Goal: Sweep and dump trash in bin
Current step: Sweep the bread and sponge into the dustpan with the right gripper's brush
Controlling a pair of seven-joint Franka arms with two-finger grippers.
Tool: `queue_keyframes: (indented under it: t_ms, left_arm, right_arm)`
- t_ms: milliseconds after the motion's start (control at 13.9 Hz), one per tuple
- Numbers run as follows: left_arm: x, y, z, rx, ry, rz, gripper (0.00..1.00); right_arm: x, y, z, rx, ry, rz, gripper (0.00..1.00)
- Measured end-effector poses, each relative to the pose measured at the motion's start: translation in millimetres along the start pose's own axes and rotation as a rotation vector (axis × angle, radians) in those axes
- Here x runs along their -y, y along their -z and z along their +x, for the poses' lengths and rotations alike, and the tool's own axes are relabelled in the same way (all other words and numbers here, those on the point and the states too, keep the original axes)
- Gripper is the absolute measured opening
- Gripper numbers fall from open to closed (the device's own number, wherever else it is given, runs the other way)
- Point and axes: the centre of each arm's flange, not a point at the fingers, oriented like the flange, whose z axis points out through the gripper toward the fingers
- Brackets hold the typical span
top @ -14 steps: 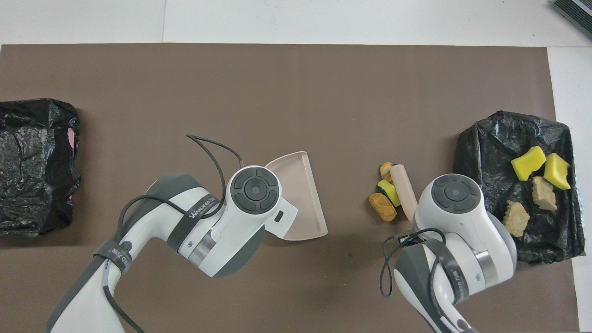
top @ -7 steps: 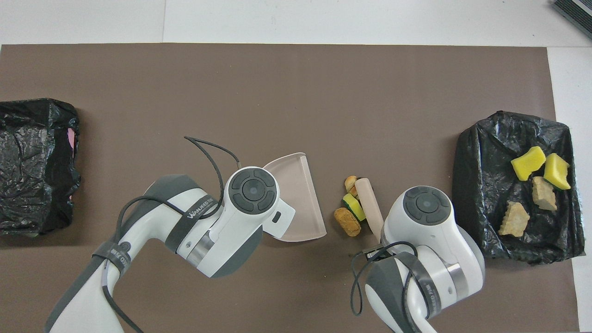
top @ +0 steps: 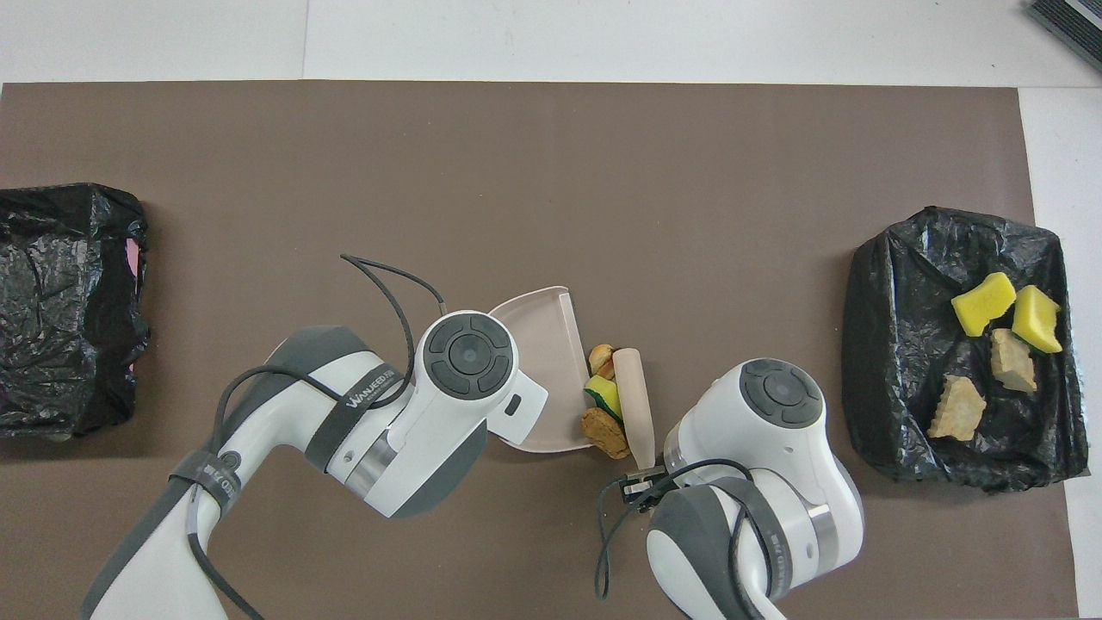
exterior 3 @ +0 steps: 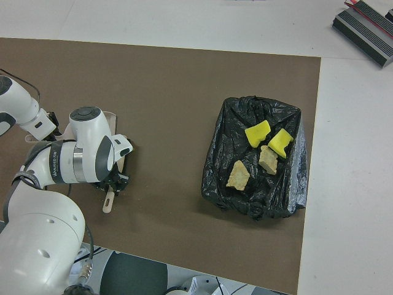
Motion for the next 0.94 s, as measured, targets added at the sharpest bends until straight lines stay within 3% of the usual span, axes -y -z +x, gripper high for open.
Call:
queue_keyframes:
  t_ms: [432, 792, 936]
  left_arm:
    - [-0.3, -0.1, -2.2, 0.006, 0.000, 0.000, 0.33]
    - [3.3, 0.6, -5.5, 0.003, -0.007, 0.001, 0.33]
    - [7.2, 0.2, -8.8, 0.002, -0.028, 0.000, 0.33]
  right_arm:
    - [33.6, 5.4, -1.3, -0.007, -0.039, 0.175, 0.26]
    - [57.2, 27.5, 1.6, 0.027, -0.050, 0.197, 0.26]
    - [60.6, 46.3, -1.1, 0.054, -0.031, 0.147, 0.26]
